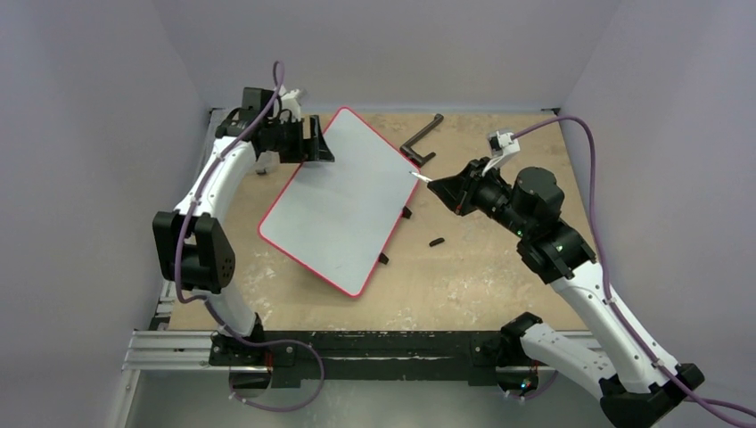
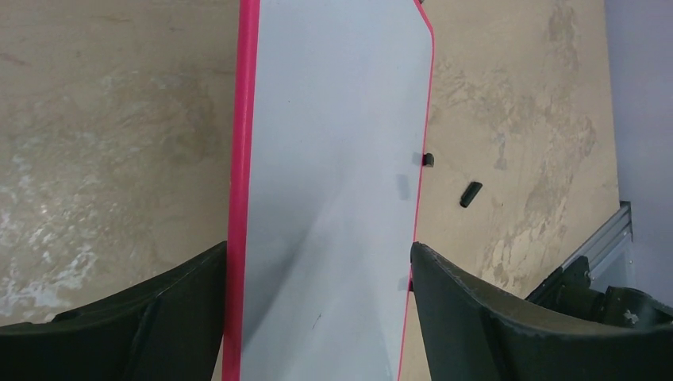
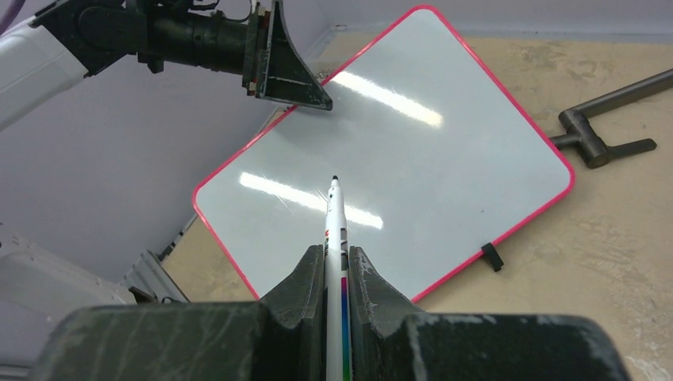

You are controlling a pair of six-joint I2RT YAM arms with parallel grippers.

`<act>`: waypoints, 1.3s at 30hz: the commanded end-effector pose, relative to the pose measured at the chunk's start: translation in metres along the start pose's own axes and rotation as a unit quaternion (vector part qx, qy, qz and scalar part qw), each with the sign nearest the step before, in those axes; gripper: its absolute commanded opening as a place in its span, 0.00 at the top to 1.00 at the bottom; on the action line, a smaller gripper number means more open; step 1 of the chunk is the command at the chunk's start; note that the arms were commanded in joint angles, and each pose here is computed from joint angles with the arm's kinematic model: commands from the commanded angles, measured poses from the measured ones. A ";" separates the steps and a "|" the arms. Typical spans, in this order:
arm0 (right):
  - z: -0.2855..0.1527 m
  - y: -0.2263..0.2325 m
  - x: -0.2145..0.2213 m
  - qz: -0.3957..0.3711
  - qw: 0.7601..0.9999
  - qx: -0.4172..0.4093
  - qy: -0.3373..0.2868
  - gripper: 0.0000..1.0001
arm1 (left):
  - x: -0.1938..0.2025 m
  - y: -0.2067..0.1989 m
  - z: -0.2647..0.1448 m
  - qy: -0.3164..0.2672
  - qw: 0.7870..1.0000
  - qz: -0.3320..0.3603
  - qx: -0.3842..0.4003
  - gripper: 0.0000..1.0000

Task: Write a sentence on the whiteboard
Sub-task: Move the whiteboard to the center of the board.

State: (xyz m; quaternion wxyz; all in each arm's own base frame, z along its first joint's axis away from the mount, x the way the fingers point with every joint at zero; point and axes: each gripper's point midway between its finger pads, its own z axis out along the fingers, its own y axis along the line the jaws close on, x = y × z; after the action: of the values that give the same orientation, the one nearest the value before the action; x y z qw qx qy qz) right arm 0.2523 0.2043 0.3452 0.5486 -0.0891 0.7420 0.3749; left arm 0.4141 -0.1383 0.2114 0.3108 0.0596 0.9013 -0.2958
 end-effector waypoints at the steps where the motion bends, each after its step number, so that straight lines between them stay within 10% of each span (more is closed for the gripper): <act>1: -0.013 0.009 -0.022 -0.015 0.999 -0.004 -0.031 1.00 | -0.011 -0.036 0.010 0.009 0.998 0.031 0.052 0.21; 19: -0.016 0.003 -0.016 -0.017 0.999 0.009 -0.027 1.00 | -0.010 -0.129 0.064 0.079 0.975 0.128 0.162 0.20; 24: -0.017 0.001 -0.015 -0.017 0.999 0.014 -0.027 1.00 | -0.023 -0.116 0.056 0.052 0.985 0.121 0.109 0.00; 39: -0.006 -0.004 -0.005 -0.013 1.000 0.010 -0.018 1.00 | -0.014 -0.058 -0.022 0.022 0.993 0.064 0.095 0.14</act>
State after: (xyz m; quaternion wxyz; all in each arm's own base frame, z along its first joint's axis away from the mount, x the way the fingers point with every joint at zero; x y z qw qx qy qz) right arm 0.2461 0.1951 0.3443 0.5531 -0.0844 0.7455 0.3621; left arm 0.4135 -0.1897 0.2588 0.3041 0.1582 0.8779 -0.3343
